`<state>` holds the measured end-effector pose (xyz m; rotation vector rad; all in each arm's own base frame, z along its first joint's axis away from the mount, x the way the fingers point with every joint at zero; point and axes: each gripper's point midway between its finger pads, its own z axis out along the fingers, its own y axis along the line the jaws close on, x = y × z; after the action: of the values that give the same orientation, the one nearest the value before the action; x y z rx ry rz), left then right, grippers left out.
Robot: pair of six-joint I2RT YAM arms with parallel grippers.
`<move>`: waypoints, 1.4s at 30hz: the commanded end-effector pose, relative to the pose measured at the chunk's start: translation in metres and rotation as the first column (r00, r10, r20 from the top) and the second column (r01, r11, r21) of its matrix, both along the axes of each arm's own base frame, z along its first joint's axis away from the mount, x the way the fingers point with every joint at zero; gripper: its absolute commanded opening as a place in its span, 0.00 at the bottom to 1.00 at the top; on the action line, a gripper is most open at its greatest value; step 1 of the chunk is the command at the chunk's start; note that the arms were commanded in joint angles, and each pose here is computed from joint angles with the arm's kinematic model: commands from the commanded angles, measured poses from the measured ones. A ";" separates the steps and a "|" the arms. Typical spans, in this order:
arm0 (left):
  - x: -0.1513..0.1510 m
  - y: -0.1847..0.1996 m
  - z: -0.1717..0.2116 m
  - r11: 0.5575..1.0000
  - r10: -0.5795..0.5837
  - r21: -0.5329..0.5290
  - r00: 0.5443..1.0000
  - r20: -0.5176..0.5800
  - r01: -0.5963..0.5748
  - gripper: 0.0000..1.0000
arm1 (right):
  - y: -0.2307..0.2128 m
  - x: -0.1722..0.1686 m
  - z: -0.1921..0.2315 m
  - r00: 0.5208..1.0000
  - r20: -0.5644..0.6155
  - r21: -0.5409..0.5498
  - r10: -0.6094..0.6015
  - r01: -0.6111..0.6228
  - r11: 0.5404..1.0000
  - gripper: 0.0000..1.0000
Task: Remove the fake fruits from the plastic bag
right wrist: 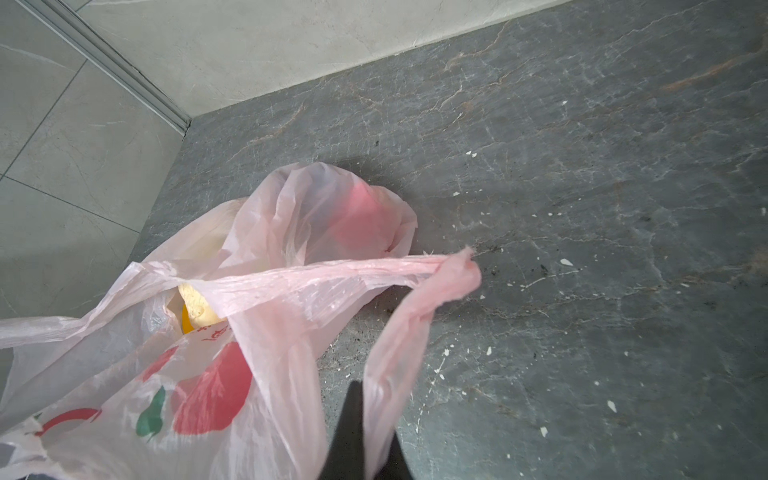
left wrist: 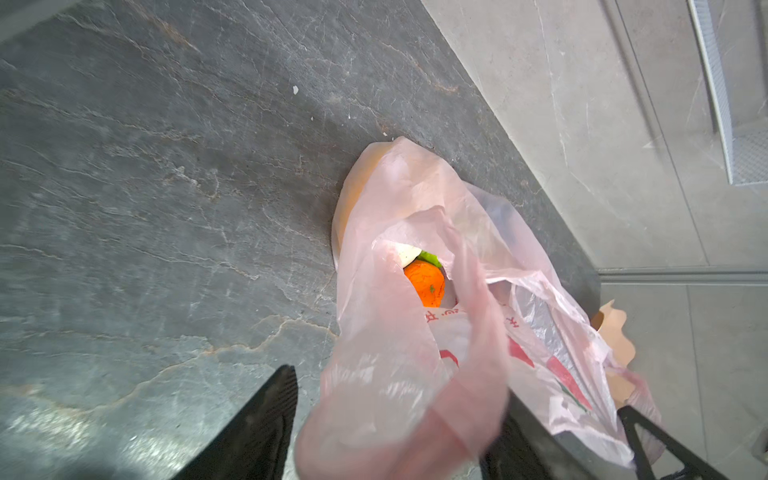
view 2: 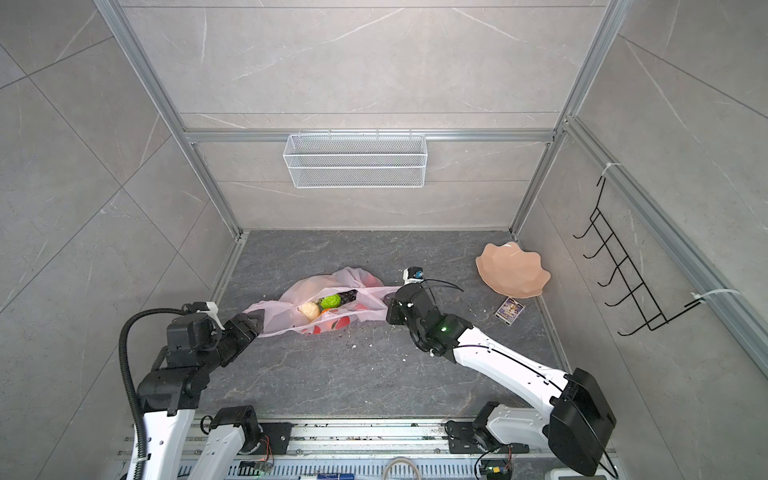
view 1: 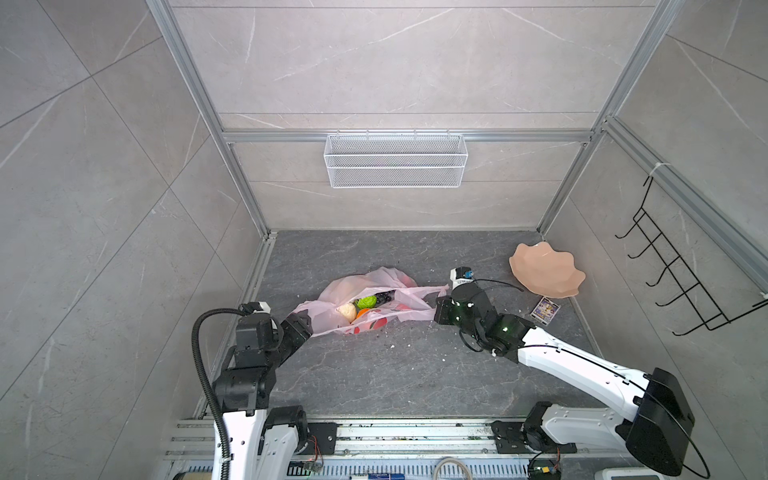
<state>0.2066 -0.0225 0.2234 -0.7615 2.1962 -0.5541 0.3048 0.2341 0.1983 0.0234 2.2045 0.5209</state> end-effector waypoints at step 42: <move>0.053 -0.085 -0.038 0.963 -0.211 0.124 0.954 -0.215 0.240 0.84 | 0.006 -0.008 0.023 0.998 0.063 -0.095 0.028 -0.022 0.995 0.00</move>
<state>0.2430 -0.1049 0.1863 -0.4159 2.5897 -0.3893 0.3021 0.2462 0.2231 -0.0457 2.1597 0.4646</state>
